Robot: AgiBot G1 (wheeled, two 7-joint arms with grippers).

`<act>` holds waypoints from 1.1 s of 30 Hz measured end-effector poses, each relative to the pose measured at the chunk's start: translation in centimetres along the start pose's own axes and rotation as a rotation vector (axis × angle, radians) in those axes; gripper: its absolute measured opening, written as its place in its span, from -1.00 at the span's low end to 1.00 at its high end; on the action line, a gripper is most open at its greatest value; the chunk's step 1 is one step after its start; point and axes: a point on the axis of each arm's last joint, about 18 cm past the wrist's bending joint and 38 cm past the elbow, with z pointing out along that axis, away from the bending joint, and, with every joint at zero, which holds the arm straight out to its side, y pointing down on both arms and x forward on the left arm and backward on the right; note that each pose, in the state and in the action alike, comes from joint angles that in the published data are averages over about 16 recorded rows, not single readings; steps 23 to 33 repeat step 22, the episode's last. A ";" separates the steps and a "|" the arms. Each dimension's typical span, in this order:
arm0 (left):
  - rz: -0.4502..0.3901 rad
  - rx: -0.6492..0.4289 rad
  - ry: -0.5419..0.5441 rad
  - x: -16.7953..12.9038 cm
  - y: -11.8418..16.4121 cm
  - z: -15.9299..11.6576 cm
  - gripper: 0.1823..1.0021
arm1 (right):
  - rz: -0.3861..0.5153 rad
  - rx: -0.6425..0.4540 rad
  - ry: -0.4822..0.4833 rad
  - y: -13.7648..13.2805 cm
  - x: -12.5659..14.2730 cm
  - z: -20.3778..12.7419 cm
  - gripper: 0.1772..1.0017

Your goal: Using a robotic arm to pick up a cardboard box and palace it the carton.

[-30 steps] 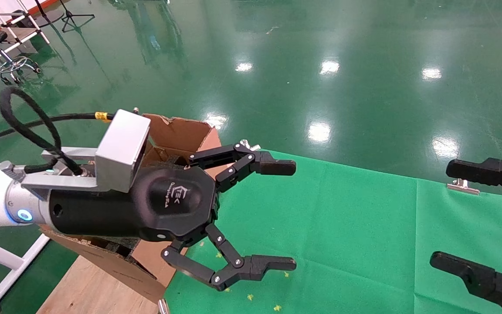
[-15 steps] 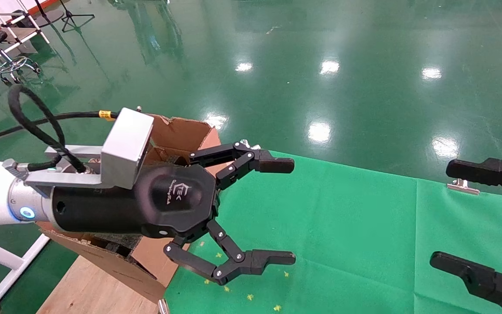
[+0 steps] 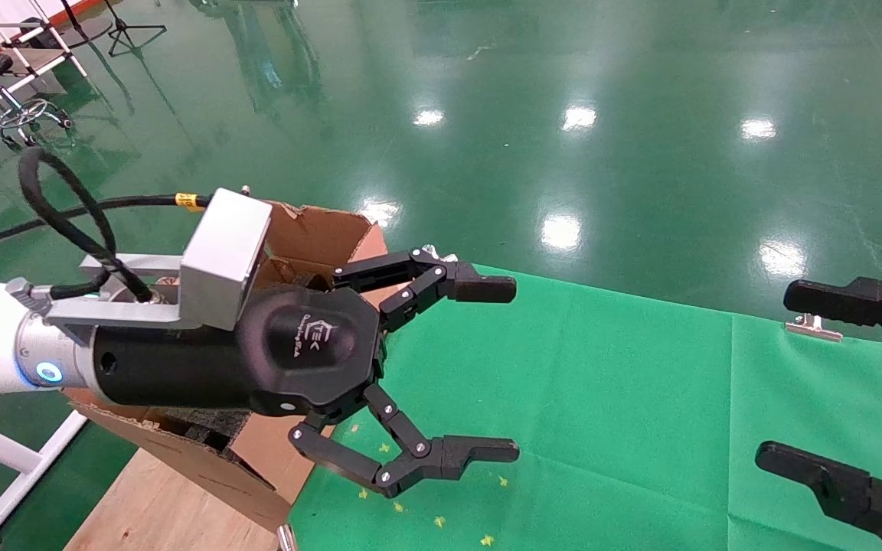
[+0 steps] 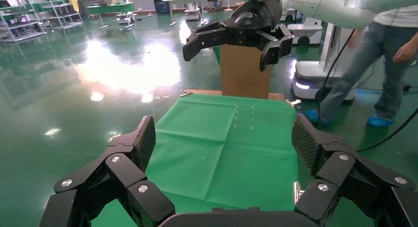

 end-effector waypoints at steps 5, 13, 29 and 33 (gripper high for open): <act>0.000 0.000 -0.001 0.0 0.0 0.0 1.00 | 0.000 0.000 0.000 0.0 0.0 0.0 1.00; -0.001 -0.001 -0.001 0.0 0.0 0.0 1.00 | 0.000 0.000 0.000 0.0 0.0 0.0 1.00; -0.001 -0.001 -0.001 0.0 0.0 0.0 1.00 | 0.000 0.000 0.000 0.0 0.0 0.0 1.00; -0.001 -0.001 -0.001 0.0 0.0 0.0 1.00 | 0.000 0.000 0.000 0.0 0.0 0.0 1.00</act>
